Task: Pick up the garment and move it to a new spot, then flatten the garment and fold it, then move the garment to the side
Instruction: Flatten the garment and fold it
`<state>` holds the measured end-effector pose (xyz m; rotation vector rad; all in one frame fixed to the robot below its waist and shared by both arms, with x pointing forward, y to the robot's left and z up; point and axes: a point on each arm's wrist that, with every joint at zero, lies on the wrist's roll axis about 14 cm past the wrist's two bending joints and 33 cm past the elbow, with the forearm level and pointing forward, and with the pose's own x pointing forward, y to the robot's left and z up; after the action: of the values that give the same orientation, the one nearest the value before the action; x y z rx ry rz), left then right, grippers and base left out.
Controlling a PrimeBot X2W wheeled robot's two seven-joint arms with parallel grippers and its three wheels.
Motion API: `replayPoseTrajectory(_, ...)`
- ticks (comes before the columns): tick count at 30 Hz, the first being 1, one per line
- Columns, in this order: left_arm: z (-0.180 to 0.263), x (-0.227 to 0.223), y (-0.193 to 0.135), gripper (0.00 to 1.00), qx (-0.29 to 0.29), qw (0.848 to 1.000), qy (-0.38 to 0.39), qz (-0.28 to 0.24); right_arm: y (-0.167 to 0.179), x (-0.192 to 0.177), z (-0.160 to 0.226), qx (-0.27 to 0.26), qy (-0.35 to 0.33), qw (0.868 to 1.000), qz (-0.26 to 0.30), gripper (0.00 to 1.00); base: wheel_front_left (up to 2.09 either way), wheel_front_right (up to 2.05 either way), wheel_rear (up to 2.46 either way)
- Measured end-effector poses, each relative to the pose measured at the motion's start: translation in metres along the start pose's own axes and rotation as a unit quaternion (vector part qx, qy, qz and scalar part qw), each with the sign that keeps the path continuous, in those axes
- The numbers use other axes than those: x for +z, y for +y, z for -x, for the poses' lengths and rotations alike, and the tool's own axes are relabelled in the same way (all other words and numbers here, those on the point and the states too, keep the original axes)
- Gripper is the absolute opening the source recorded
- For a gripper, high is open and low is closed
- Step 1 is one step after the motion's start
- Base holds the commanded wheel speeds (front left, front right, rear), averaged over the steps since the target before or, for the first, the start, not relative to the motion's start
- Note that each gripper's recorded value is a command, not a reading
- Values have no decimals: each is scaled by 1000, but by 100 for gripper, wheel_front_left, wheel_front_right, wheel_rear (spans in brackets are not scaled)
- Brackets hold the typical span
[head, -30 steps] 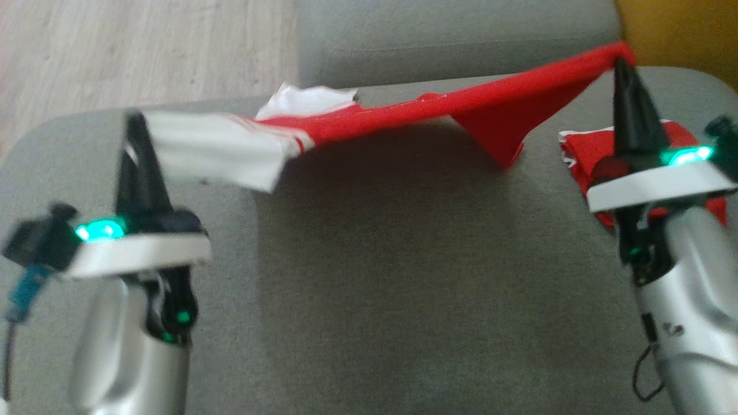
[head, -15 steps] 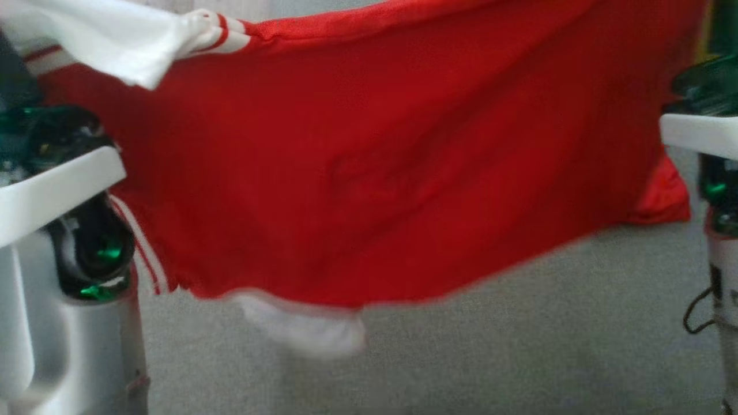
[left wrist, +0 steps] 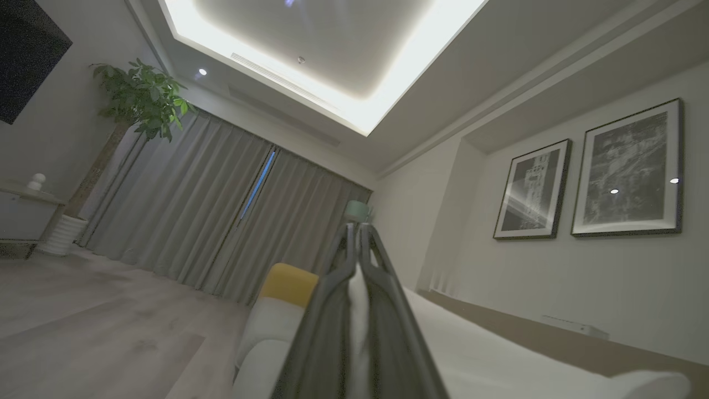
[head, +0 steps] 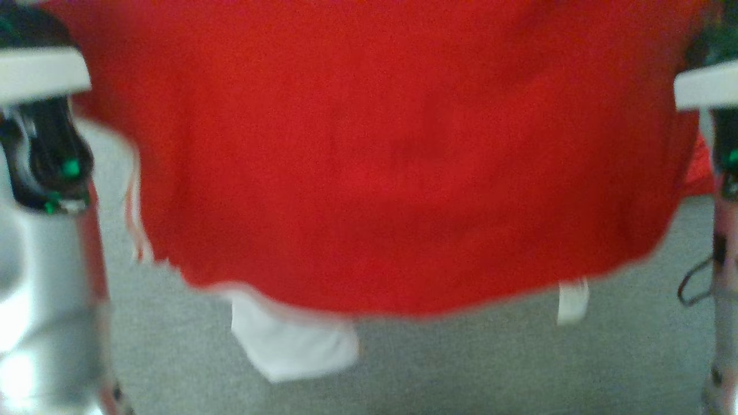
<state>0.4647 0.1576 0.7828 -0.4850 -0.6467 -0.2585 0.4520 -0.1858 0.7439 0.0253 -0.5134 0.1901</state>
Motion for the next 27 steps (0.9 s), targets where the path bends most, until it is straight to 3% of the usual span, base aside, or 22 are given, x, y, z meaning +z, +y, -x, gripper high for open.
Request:
replayPoseTrajectory(6,-47,-49,72,0,51,997,48,-40,-3,-54,-72,15,49,999,13,0,0,0,0)
replayPoseTrajectory(11,-96,-64,92,0,50,996,38,-68,-15,-79,-131,13,47,998,38,0,0,0,0)
replayPoseTrajectory(15,-115,-75,110,0,59,995,30,-80,-12,-109,-157,20,48,997,51,0,0,0,0)
replayPoseTrajectory(19,-108,-104,130,0,68,992,55,-91,-9,-163,-153,19,89,995,39,0,0,0,0)
replayPoseTrajectory(24,-71,-146,151,0,90,985,115,-92,-1,-231,-120,20,175,984,14,0,0,0,0)
replayPoseTrajectory(25,-71,-146,151,0,90,985,115,-92,-1,-231,-120,20,175,984,14,0,0,0,0)
replayPoseTrajectory(27,-32,-172,160,0,115,978,157,-72,4,-263,-83,23,234,972,4,0,0,0,0)
